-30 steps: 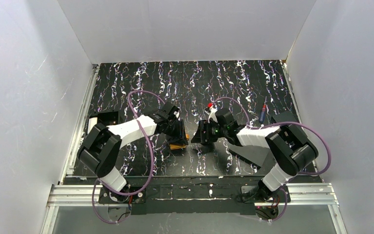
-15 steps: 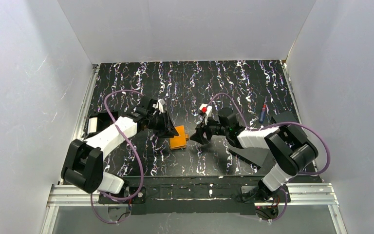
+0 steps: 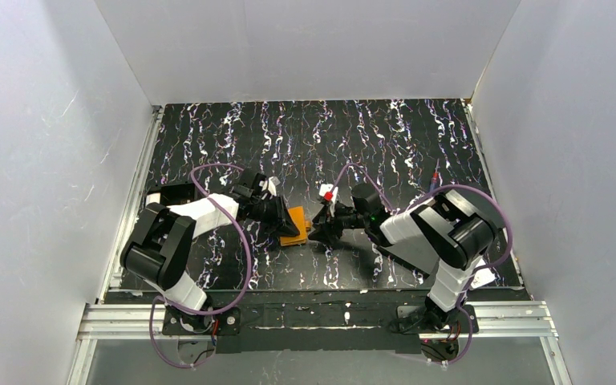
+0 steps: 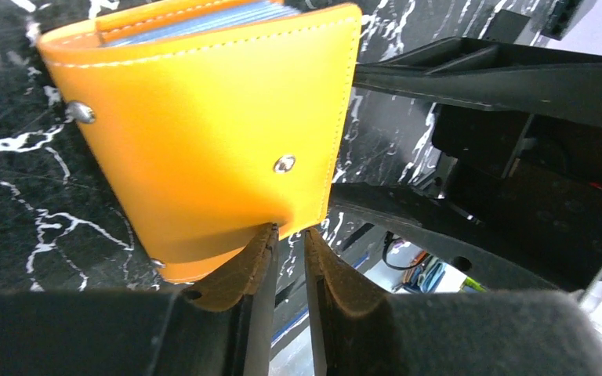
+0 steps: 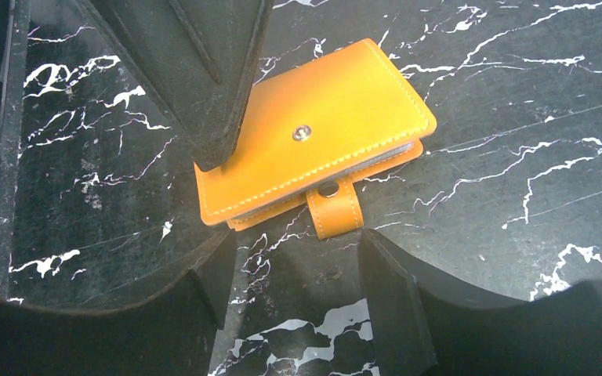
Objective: Put the credit cards into the card holder
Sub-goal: Close the card holder at the center of the board.
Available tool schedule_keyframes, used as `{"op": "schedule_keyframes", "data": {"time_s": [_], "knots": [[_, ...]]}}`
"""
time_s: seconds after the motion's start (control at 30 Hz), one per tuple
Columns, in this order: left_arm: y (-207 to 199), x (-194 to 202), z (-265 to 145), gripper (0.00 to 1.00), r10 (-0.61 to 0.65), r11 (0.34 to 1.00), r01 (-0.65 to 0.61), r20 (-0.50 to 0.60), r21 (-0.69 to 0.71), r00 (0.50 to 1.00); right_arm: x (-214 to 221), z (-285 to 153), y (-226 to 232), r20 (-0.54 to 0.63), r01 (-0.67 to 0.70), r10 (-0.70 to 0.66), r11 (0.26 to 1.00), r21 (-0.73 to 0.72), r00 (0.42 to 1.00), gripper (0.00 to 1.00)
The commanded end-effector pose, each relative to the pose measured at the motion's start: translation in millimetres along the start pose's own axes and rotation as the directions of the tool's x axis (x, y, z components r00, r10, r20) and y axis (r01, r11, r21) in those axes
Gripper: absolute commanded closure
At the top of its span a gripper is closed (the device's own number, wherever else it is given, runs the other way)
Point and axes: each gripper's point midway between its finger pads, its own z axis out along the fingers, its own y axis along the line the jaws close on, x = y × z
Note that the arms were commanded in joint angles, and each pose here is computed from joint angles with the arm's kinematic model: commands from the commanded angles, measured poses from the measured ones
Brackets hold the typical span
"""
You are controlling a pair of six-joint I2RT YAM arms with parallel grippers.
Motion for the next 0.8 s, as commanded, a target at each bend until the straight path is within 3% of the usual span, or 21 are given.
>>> {"op": "schedule_keyframes", "data": {"time_s": [0.0, 0.37, 0.63, 0.77], "knots": [[22.0, 7.2, 0.6, 0.83, 0.006, 0.998, -0.006, -0.013, -0.064, 1.0, -24.5, 10.0, -3.7, 0.07, 0.148, -0.147, 0.989, -0.014, 0.987, 0.33], [47.8, 16.0, 2.0, 0.85, -0.039, 0.995, 0.037, -0.02, -0.094, 0.999, -13.7, 24.6, -11.8, 0.025, 0.221, -0.221, 0.975, -0.009, 0.975, 0.35], [55.4, 23.3, -1.2, 0.88, -0.004, 0.992, -0.005, -0.07, -0.124, 0.998, -13.2, 30.3, -9.8, 0.013, 0.267, -0.267, 0.962, -0.056, 0.964, 0.32], [63.9, 24.0, -5.0, 0.9, 0.02, 0.983, -0.037, -0.095, -0.18, 0.995, -25.6, 27.2, -2.4, 0.062, 0.224, -0.22, 0.973, -0.062, 0.973, 0.32]]}}
